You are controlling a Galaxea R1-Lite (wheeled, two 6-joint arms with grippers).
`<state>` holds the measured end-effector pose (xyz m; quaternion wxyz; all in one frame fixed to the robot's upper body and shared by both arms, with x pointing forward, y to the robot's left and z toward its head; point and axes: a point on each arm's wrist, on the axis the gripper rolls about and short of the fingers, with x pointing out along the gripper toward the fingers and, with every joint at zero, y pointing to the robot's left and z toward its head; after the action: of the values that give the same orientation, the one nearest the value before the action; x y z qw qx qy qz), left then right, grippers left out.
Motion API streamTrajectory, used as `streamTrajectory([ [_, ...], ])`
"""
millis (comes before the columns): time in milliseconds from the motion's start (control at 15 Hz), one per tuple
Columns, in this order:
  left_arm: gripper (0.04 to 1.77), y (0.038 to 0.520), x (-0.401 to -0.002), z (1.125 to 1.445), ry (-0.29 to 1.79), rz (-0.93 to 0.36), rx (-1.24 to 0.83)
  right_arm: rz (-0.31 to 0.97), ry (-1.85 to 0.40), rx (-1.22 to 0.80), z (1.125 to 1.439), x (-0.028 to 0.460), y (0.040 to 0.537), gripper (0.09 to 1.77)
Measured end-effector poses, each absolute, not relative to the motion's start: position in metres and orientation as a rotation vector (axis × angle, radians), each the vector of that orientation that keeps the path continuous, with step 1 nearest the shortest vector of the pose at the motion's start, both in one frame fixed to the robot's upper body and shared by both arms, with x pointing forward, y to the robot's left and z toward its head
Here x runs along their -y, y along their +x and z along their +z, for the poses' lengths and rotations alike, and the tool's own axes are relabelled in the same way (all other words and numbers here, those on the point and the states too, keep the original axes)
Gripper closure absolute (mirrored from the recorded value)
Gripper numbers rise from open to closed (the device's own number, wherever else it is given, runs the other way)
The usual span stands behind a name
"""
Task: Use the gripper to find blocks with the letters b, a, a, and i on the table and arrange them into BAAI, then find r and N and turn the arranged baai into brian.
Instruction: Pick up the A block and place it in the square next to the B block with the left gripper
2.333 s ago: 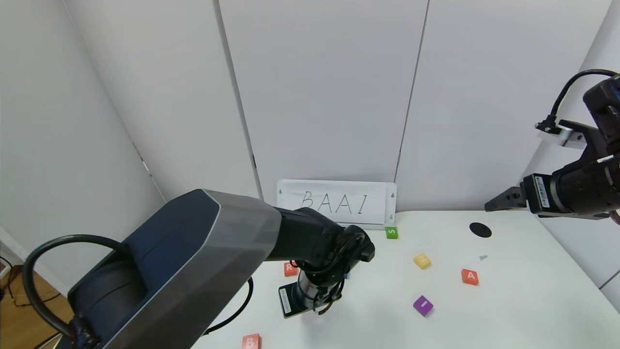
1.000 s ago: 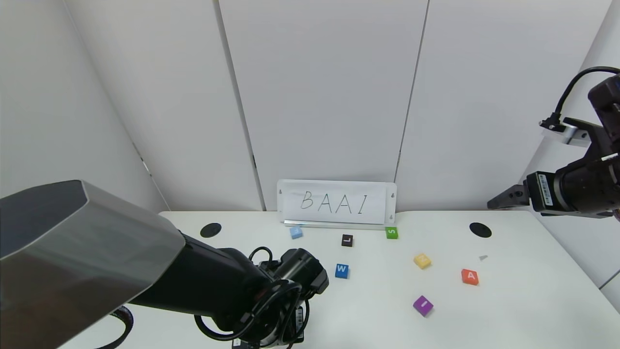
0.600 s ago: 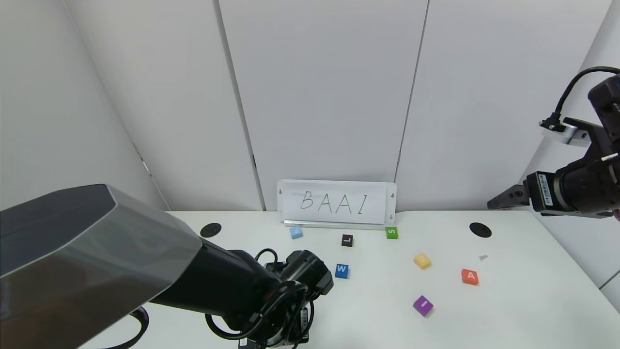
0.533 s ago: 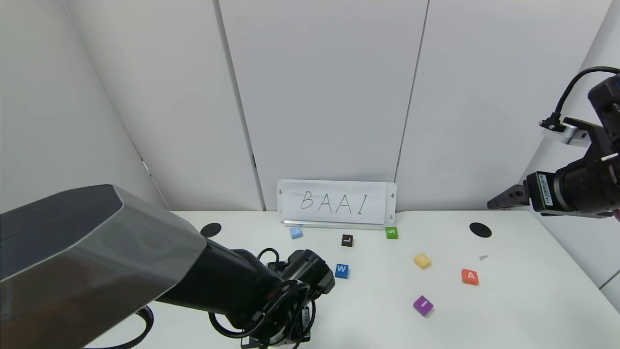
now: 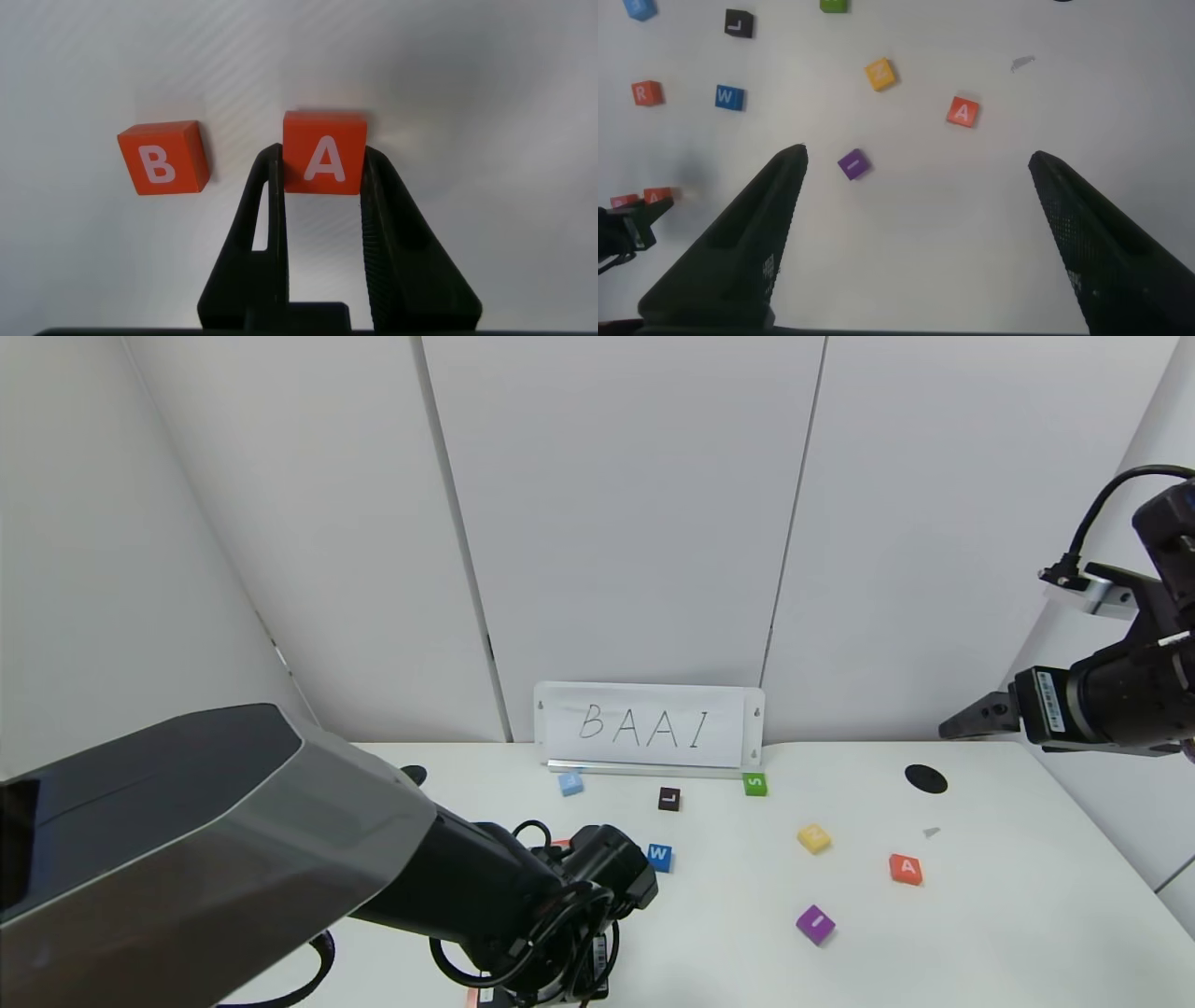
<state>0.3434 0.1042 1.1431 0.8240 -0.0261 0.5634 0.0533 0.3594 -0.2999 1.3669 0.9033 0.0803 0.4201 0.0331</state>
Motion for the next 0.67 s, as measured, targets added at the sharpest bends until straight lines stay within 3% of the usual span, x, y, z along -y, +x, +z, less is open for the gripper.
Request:
streamTrajectory([
  [667,1.30,0.3405,-0.1004,1.1409,-0.050,0.110,-1.206,0.067,0.167,-0.867,1.3671,0.3003,0.3593,0.15],
])
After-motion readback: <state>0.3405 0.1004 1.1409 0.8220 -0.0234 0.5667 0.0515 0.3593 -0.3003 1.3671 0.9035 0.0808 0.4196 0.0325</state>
